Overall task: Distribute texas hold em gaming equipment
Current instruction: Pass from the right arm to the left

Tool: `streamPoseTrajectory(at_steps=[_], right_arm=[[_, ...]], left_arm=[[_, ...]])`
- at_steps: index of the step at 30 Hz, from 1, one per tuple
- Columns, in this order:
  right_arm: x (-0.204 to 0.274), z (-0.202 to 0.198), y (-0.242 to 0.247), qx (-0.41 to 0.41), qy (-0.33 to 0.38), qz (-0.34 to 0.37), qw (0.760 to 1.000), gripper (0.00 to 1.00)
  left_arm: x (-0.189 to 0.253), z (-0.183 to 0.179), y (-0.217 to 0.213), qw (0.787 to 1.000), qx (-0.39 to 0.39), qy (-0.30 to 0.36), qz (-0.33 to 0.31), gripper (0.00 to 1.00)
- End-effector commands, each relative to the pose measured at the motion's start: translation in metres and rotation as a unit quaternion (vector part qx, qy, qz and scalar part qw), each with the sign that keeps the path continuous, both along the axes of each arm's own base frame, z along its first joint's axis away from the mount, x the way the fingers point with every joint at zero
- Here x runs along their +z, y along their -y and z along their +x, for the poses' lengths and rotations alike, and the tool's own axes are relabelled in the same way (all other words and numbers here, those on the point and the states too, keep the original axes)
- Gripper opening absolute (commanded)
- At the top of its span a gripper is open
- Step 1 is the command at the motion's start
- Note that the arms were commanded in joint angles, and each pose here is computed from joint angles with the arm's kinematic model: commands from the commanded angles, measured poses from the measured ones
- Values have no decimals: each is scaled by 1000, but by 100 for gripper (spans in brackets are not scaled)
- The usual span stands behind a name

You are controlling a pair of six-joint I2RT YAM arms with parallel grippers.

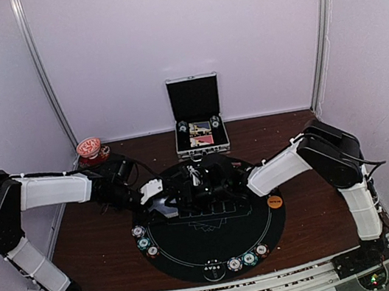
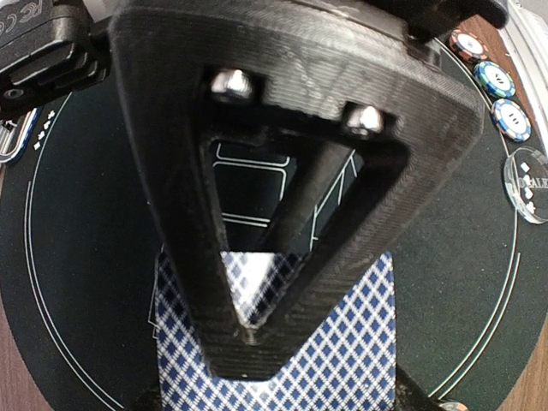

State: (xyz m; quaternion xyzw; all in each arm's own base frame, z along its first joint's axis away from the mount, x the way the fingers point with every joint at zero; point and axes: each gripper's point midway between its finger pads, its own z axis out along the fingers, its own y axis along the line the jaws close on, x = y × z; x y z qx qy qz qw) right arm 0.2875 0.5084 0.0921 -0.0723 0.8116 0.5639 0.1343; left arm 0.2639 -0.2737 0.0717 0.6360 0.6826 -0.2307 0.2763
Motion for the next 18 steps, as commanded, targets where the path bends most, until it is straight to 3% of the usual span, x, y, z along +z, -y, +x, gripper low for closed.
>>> streamPoseTrajectory(at_steps=[1,18], right_arm=[[9,7,2,-16,26,-15,999,41],[11,13,24,-34,47,-58,997,23]], left_arm=[[5,5,3,1000,0,9,-19,59],[5,6,2,1000,1,9,-22,60]])
